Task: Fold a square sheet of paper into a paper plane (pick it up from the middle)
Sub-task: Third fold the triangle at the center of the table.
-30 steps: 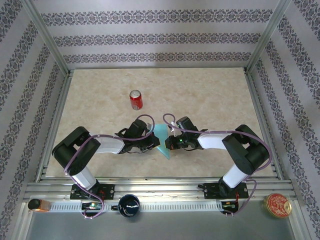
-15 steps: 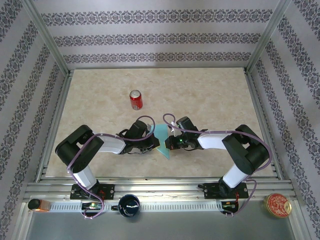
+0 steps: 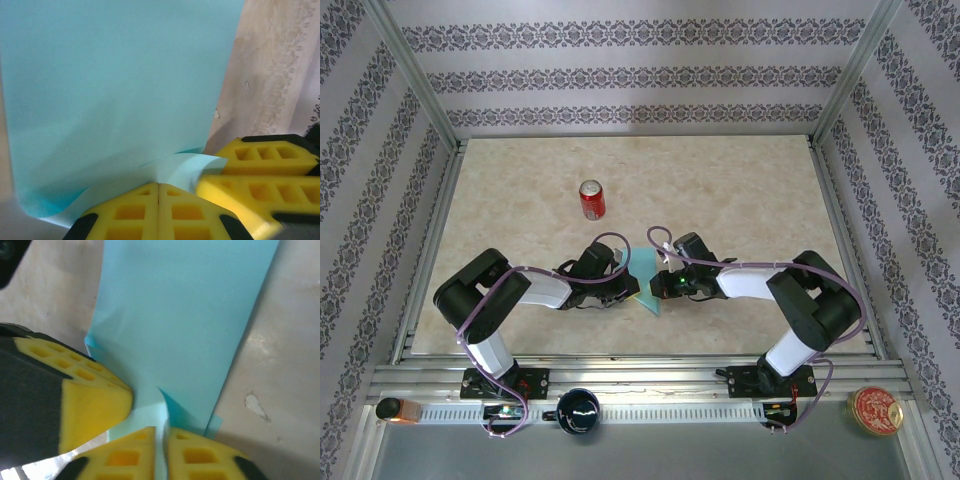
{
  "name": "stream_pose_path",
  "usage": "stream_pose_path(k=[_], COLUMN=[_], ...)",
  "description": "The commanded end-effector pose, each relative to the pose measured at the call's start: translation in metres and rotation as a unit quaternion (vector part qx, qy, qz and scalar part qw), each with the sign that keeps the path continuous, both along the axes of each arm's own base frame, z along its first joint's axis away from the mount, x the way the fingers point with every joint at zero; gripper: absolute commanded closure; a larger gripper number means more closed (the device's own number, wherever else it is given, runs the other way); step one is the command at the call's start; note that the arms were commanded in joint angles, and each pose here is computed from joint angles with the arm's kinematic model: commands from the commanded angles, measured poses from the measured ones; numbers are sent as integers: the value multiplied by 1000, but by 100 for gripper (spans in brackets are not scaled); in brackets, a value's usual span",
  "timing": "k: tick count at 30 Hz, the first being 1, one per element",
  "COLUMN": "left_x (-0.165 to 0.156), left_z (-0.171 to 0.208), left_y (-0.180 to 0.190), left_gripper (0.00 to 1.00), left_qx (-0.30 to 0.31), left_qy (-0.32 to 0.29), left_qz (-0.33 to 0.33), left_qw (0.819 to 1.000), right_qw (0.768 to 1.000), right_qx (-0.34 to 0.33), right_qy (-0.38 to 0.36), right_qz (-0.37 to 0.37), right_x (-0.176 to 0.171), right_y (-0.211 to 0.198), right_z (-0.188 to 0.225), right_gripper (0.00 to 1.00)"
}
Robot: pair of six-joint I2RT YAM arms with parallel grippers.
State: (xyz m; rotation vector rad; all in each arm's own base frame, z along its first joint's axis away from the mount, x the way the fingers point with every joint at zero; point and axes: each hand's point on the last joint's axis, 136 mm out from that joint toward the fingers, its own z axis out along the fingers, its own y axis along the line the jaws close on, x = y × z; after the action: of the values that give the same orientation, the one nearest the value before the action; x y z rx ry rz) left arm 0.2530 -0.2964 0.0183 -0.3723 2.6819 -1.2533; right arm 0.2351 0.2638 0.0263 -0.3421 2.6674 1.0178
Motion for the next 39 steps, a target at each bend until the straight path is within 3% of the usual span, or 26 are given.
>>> stream_pose_path(k=[1,5,12,18,31,39], left_x=[-9,-9,-7,-8,-8,-8], left_z=[-18,-17,-16,-16,-15,-16], left_y=[5,6,5,5,4,4], left_gripper=[100,100,100,100,100,100], left_qx=[26,29,32,33,31,31], left_qy=[20,19,16,17,16,17], left_qz=[-3,-4,-7,-8,-9,-10], left_qw=[999,999,999,999,999,999], right_qw=[1000,999,997,995,995,995], right_qx=[9,23,70,41,-39,-54], right_qy=[-23,-30,24,46,56,61], right_qz=[-20,-31,37,73,67,55], right_x=[6,1,-39,-56,-54,-56], right_y=[-5,-11,20,36,24,16], right_z=[25,41,49,33,0,-10], right_gripper=[74,69,87,95,95,95])
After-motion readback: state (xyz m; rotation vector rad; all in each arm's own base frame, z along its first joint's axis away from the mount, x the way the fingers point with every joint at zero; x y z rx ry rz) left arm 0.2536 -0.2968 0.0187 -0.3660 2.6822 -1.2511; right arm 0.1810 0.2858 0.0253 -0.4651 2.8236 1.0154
